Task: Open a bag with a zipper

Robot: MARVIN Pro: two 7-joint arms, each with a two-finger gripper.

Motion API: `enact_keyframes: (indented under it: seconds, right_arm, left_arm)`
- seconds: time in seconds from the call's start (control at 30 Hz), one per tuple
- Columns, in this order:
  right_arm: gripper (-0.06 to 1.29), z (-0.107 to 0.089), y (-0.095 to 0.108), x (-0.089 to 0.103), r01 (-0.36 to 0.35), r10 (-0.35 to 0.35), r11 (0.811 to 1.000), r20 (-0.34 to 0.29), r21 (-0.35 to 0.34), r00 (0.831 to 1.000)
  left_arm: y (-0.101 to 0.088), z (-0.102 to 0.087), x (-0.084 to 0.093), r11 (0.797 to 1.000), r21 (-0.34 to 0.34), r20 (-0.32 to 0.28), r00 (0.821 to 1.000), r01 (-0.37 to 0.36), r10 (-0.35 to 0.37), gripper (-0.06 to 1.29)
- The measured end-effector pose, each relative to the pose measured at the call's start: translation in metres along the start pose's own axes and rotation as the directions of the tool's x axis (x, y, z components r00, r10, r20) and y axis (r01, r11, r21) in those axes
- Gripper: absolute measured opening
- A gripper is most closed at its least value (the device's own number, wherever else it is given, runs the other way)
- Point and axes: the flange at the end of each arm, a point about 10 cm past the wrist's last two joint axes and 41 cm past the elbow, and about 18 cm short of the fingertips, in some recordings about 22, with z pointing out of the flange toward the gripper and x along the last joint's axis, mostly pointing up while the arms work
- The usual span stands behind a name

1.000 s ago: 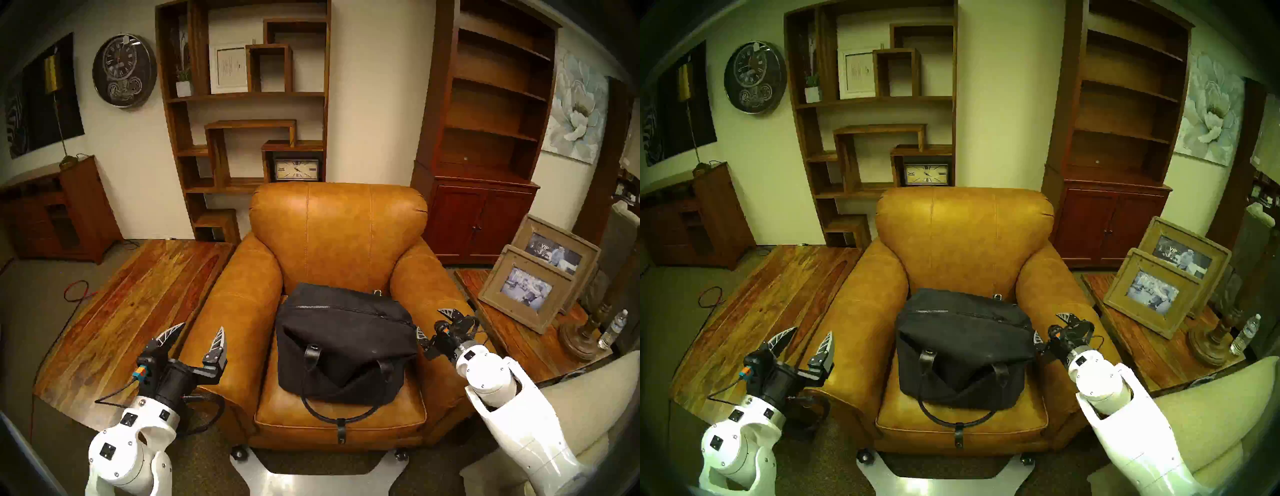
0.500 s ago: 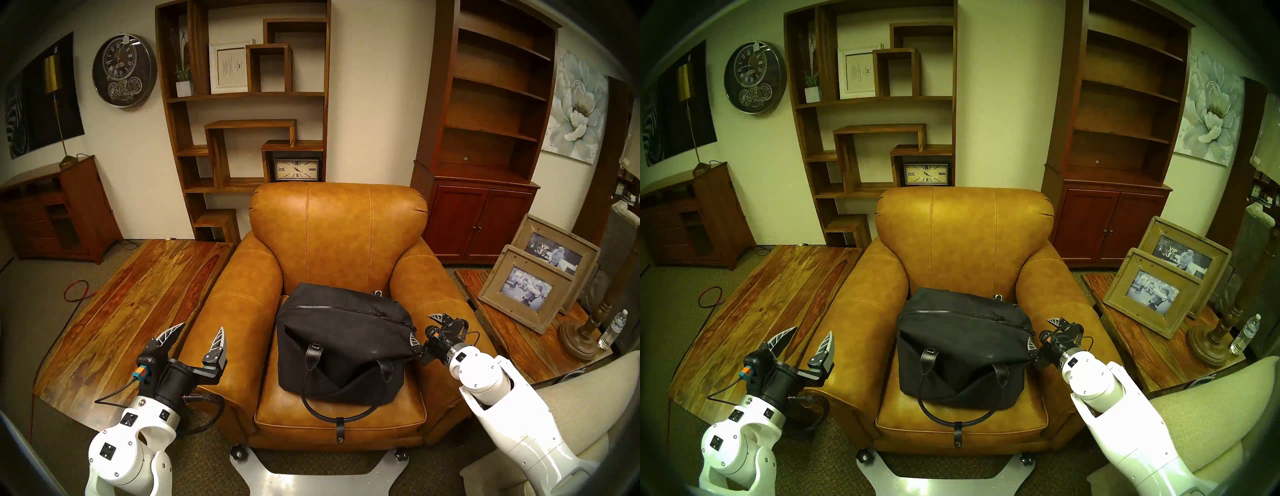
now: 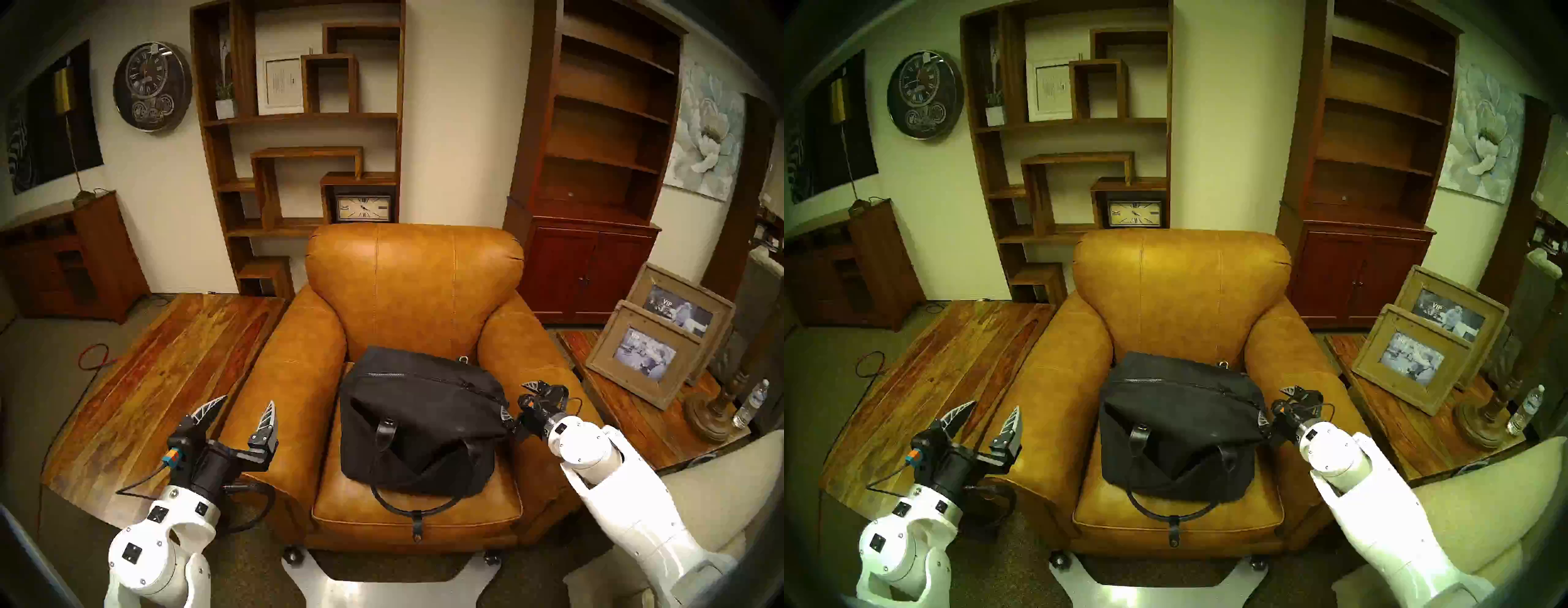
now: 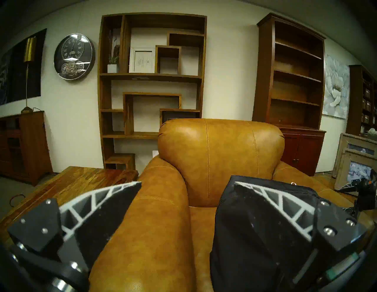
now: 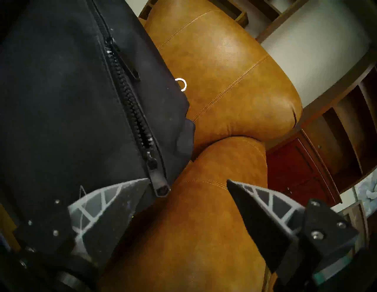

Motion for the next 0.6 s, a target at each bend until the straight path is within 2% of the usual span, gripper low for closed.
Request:
enact_keyframes:
  seconds: [0.17,0.23,0.4,0.6]
  right_arm:
    - [1.09,0.0053,0.0004,0.0028,0.000,0.000,0.999,-0.001,0.047,1.000]
    - [1.04,0.0069,0.0005,0.0052,0.004,-0.004,0.998,-0.002,0.067,1.000]
    - [0.44,0.0089,0.0039,0.0078,0.008,-0.009,0.996,0.012,0.092,1.000]
    - [0.33,0.0099,0.0071,0.0089,0.012,-0.015,0.994,0.024,0.112,1.000]
  left_arm:
    - [0.0000,0.0000,0.0000,1.000,0.000,0.000,1.000,0.000,0.000,1.27]
    - [0.0000,0.0000,-0.0002,1.000,0.000,0.000,1.000,0.000,0.000,1.27]
    - [0.0000,0.0000,-0.0002,1.000,0.000,0.000,1.000,0.000,0.000,1.27]
    - [0.0000,0.0000,-0.0001,1.000,0.000,0.000,1.000,0.000,0.000,1.27]
